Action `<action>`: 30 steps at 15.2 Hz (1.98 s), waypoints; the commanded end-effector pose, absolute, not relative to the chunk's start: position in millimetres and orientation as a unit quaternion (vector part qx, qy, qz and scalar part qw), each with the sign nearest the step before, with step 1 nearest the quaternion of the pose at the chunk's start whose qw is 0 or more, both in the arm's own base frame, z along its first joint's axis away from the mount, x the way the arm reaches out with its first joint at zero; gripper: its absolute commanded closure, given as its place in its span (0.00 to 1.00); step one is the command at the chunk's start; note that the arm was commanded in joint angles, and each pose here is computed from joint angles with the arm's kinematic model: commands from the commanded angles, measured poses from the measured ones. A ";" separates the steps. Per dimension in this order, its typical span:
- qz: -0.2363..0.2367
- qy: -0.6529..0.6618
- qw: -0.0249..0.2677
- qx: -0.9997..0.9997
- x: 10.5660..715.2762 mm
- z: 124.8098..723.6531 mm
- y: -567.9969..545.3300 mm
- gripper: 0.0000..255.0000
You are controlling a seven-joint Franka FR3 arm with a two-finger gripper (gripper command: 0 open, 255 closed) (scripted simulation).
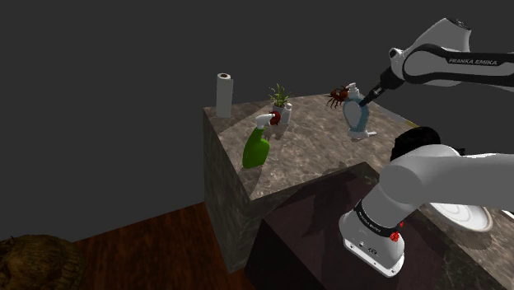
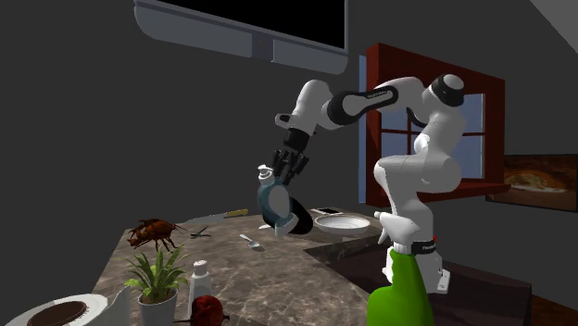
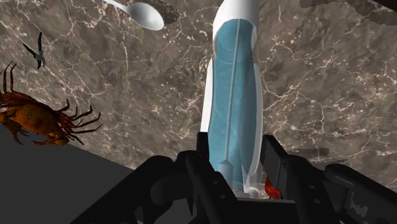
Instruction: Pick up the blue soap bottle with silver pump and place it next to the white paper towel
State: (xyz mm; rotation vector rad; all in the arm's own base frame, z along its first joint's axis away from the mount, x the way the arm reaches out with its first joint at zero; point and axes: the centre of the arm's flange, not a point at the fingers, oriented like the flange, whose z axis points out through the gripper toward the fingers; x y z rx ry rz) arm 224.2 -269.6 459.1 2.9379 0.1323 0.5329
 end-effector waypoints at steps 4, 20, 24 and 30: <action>0.178 0.044 0.076 0.980 223.8 485.7 -269.9 1.00; 0.178 0.044 0.076 0.980 223.8 570.2 -269.9 1.00; 0.178 0.044 0.076 0.980 223.8 591.4 -269.9 1.00; 0.178 0.044 0.076 0.980 223.8 623.0 -269.9 1.00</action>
